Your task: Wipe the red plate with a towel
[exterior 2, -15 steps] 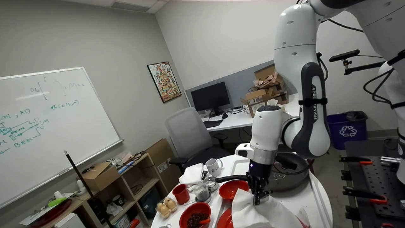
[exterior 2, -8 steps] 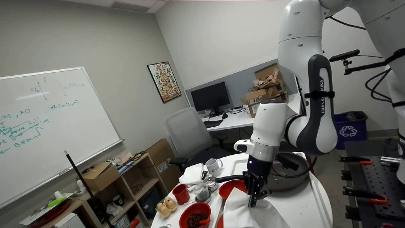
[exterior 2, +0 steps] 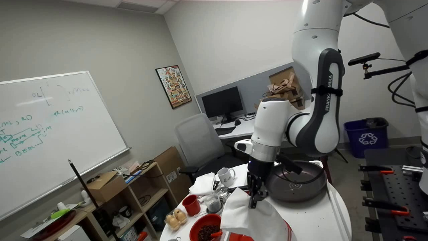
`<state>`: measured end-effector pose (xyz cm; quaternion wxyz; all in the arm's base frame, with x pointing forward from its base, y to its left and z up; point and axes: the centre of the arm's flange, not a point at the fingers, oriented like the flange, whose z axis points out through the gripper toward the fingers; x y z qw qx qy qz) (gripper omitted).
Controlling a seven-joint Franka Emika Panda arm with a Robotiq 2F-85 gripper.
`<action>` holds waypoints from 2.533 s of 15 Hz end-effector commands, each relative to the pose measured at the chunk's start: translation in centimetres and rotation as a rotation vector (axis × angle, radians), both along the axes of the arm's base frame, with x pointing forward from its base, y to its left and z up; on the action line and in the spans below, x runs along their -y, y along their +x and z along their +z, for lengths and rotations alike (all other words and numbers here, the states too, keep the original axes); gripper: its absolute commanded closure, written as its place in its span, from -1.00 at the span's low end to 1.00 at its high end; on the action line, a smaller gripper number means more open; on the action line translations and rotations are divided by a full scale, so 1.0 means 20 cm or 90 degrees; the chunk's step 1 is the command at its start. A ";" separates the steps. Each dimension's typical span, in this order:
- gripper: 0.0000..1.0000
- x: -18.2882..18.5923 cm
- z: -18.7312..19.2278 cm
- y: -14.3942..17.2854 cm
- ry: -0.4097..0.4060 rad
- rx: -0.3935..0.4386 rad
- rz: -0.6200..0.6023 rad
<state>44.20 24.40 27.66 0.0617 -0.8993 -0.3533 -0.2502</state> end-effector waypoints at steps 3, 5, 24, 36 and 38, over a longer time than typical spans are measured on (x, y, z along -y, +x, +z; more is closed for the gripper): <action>0.86 -0.03 0.14 0.37 -0.052 -0.109 -0.145; 0.86 -0.02 0.14 0.48 -0.078 -0.156 -0.176; 0.87 0.10 -0.60 0.77 -0.099 -0.310 -0.141; 0.87 0.32 -1.06 0.36 -0.161 -0.229 0.010; 0.86 0.29 -1.07 0.33 -0.168 -0.215 0.033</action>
